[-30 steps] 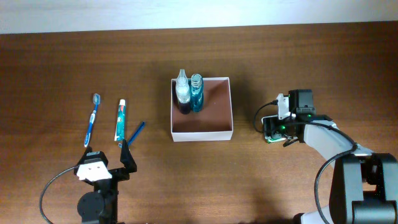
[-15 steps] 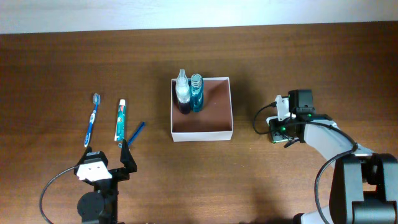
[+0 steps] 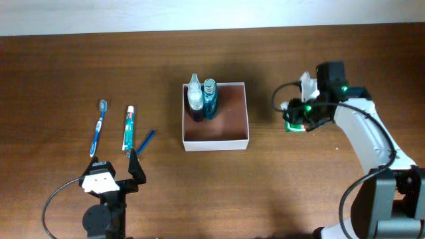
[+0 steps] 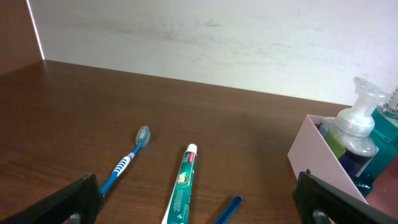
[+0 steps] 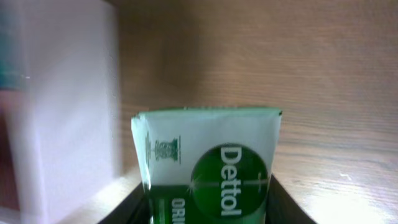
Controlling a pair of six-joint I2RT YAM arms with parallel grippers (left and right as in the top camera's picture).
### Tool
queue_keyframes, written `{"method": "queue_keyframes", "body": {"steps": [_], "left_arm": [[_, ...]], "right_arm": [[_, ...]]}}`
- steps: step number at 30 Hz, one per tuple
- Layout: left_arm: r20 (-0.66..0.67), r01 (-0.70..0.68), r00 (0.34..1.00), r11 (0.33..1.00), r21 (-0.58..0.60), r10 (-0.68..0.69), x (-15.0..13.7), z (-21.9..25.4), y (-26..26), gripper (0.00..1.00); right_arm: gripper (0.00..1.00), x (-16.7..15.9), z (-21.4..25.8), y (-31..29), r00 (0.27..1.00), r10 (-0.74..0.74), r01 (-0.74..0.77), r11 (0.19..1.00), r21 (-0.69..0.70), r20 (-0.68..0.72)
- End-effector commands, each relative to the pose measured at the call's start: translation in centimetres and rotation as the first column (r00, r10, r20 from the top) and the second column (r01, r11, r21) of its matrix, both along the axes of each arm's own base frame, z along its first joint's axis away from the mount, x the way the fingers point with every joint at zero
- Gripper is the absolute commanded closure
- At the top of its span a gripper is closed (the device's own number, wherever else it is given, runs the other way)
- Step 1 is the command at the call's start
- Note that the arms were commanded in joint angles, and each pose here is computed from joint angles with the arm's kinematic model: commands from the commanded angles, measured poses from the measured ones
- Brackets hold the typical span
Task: Pack container
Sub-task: 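Lower the Dettol bar into the box front-right and release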
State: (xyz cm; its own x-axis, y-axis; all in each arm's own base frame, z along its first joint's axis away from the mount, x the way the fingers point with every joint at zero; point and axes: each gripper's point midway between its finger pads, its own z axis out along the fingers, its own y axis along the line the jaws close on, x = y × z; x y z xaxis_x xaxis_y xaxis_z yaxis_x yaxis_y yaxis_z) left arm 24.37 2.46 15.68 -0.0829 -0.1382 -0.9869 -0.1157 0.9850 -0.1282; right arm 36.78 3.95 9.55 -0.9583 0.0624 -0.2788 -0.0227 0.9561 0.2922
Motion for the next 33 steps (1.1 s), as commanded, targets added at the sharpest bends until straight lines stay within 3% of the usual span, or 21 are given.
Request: {"method": "queue_keyframes", "body": {"steps": [1,8,24,33], "left_arm": [[-0.004,-0.008,1.000,1.000,0.016,0.008,0.0,-0.2,0.2,0.01],[-0.004,-0.008,1.000,1.000,0.016,0.008,0.0,-0.2,0.2,0.01],[-0.004,-0.008,1.000,1.000,0.016,0.008,0.0,-0.2,0.2,0.01],[-0.004,-0.008,1.000,1.000,0.016,0.008,0.0,-0.2,0.2,0.01]], "right_arm": [[0.63,1.5,5.2,4.7,0.994,0.062,-0.085,0.957,0.276,0.089],[0.63,2.2,8.0,10.0,0.979,0.126,-0.180,0.904,0.387,0.160],[0.63,4.0,6.4,15.2,0.965,-0.011,-0.001,0.999,0.047,0.263],[0.63,4.7,3.7,16.4,0.969,0.008,-0.010,1.000,0.010,0.246]]}}
